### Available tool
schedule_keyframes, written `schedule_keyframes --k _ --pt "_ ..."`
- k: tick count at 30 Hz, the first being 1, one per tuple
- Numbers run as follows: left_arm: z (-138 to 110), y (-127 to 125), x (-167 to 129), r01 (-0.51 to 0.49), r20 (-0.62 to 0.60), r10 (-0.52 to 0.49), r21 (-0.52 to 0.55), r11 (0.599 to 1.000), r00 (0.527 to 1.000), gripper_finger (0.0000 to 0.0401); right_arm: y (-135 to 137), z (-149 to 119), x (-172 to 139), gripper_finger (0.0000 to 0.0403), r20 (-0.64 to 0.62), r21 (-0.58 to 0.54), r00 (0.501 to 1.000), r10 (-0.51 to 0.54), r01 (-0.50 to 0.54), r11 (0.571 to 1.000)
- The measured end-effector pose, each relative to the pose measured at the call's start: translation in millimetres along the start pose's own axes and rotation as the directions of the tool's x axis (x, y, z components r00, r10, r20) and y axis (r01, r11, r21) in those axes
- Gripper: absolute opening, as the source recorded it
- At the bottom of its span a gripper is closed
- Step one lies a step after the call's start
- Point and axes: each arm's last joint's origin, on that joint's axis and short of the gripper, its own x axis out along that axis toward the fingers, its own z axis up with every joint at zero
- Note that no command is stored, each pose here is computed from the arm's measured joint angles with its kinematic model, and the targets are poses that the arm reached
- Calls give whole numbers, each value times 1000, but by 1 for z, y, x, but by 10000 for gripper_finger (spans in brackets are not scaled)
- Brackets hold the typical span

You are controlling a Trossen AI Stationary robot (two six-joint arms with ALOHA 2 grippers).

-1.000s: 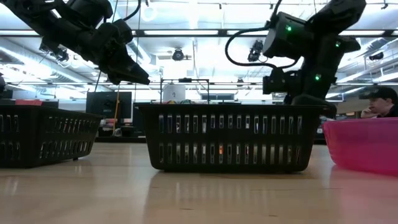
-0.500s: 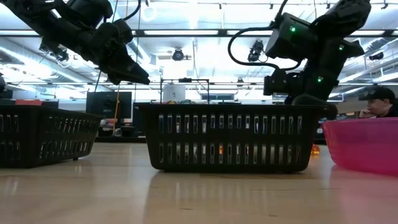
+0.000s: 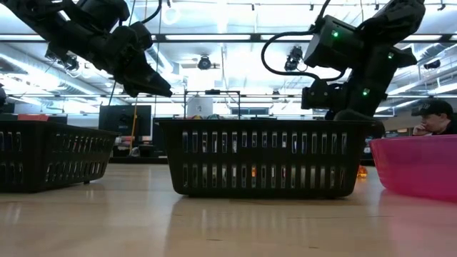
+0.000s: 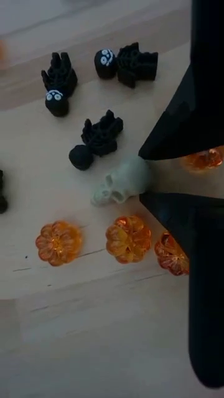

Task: Sort Halloween decoration
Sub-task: Put the white skull toy into the right black bin

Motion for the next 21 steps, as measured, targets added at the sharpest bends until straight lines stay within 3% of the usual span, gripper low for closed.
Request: schedule_keyframes --k 10,21 --pt "0 0 0 0 0 0 -1 1000 1000 116 0 3 0 166 35 -4 999 -21 21 1000" --pt "0 0 0 0 0 0 -5 1000 1000 116 -4 1 6 165 122 1 993 0 0 1000"
